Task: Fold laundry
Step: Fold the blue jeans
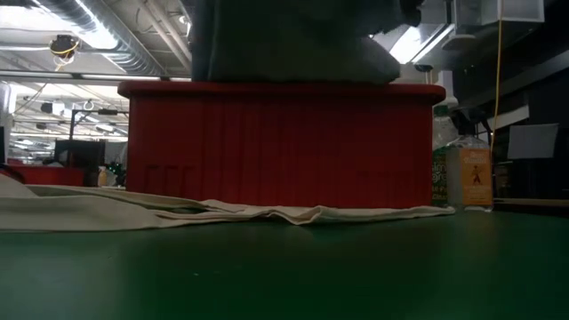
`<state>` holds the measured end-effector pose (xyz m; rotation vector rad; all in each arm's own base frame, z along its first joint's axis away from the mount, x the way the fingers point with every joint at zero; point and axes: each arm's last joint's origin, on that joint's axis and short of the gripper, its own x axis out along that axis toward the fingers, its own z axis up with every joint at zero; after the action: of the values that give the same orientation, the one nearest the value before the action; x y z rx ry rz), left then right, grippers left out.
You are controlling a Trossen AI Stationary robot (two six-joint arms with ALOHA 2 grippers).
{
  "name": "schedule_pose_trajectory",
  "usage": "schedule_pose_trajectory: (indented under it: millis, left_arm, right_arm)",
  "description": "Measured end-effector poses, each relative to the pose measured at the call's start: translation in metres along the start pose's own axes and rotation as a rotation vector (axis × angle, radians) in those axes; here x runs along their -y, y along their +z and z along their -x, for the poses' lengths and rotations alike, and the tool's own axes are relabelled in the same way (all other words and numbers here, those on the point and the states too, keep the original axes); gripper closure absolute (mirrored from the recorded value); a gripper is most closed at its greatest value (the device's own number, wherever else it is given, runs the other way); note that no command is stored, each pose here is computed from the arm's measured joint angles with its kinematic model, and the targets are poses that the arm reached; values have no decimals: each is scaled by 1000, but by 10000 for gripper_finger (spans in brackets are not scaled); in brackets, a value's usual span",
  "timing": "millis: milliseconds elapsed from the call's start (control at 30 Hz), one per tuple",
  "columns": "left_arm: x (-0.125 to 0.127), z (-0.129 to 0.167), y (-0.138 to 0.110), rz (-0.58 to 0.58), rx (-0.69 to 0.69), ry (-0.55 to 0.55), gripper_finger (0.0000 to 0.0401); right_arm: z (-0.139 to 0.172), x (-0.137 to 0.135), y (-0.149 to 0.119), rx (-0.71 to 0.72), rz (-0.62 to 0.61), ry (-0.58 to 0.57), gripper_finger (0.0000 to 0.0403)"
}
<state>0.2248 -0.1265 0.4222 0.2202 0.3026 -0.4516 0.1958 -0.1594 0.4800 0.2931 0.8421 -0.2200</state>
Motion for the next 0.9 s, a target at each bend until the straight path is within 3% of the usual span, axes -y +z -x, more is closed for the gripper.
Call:
schedule_pose_trajectory:
  millis: [167, 400, 633, 900]
  left_arm:
    - [22, -21, -28, 61, -146, -39, 397]
    - [34, -44, -65, 132, -283, 78, 397]
    - [37, -56, -88, 207, -355, 117, 397]
    - [37, -59, -94, 207, -348, 145, 397]
  right_arm:
    - [-2, -10, 2, 26, 18, 151, 237]
    - [-14, -52, 5, -14, 155, 252, 237]
    - [-29, -105, 6, -50, 348, 186, 237]
    - [-65, -143, 31, 105, 485, 94, 237]
